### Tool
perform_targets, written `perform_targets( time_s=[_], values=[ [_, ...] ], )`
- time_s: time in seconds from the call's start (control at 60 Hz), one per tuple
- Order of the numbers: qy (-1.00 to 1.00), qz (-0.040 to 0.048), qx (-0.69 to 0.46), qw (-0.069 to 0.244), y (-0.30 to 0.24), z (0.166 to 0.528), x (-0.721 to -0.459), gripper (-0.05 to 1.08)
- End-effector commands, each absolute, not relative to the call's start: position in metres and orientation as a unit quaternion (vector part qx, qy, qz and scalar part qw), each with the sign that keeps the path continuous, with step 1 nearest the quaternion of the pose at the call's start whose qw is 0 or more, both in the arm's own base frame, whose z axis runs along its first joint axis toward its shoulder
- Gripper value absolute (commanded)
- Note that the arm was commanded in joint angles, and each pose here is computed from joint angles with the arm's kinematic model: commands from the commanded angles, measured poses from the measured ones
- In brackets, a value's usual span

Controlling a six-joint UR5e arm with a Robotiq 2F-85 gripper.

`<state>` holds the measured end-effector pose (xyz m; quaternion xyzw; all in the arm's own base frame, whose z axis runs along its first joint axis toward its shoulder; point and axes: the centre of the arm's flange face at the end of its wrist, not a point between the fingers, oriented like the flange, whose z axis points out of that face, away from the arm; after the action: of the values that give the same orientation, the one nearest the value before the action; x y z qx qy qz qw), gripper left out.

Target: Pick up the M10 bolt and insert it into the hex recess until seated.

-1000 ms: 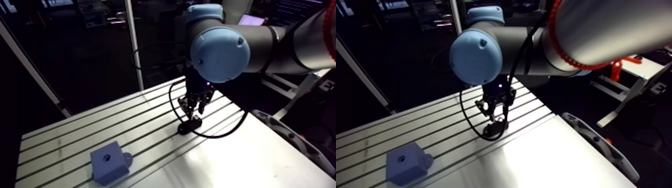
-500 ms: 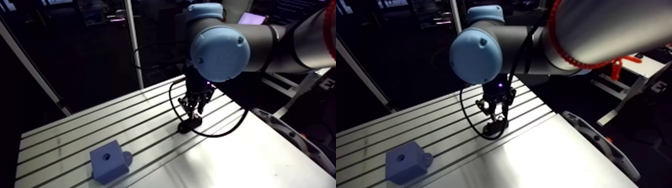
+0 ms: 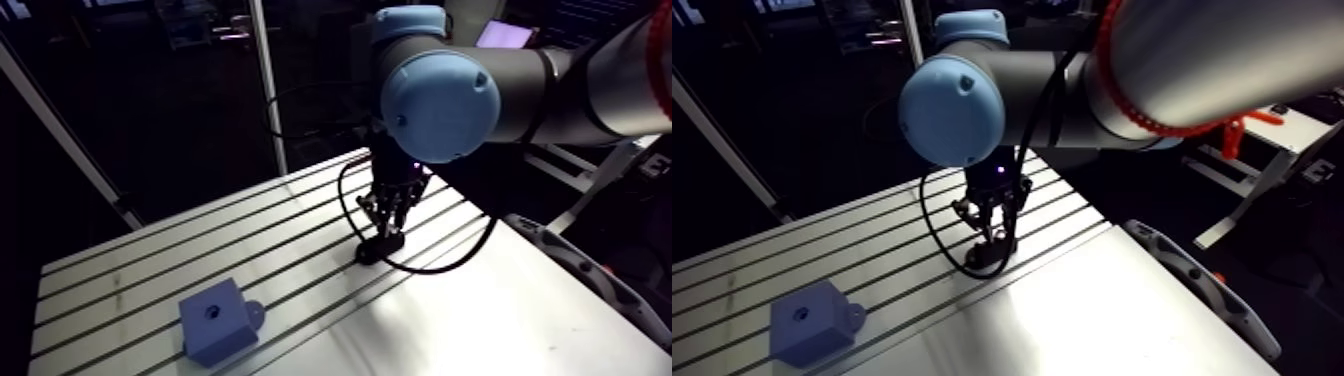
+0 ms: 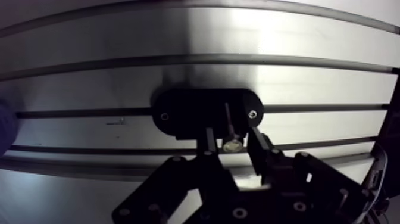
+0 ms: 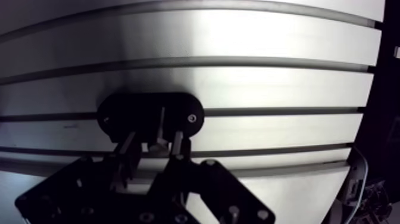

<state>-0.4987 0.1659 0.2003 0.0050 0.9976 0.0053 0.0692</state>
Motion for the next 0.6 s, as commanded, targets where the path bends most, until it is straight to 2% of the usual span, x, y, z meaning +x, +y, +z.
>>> perform_targets(
  time_s=[0.017,0.6],
  values=[
    [0.998,0.0060,0.005,0.068,0.1666,0.2012,-0.4999,0.60],
    [0.998,0.0047,0.004,0.070,0.1666,0.1995,-0.4998,0.67]
  ],
)
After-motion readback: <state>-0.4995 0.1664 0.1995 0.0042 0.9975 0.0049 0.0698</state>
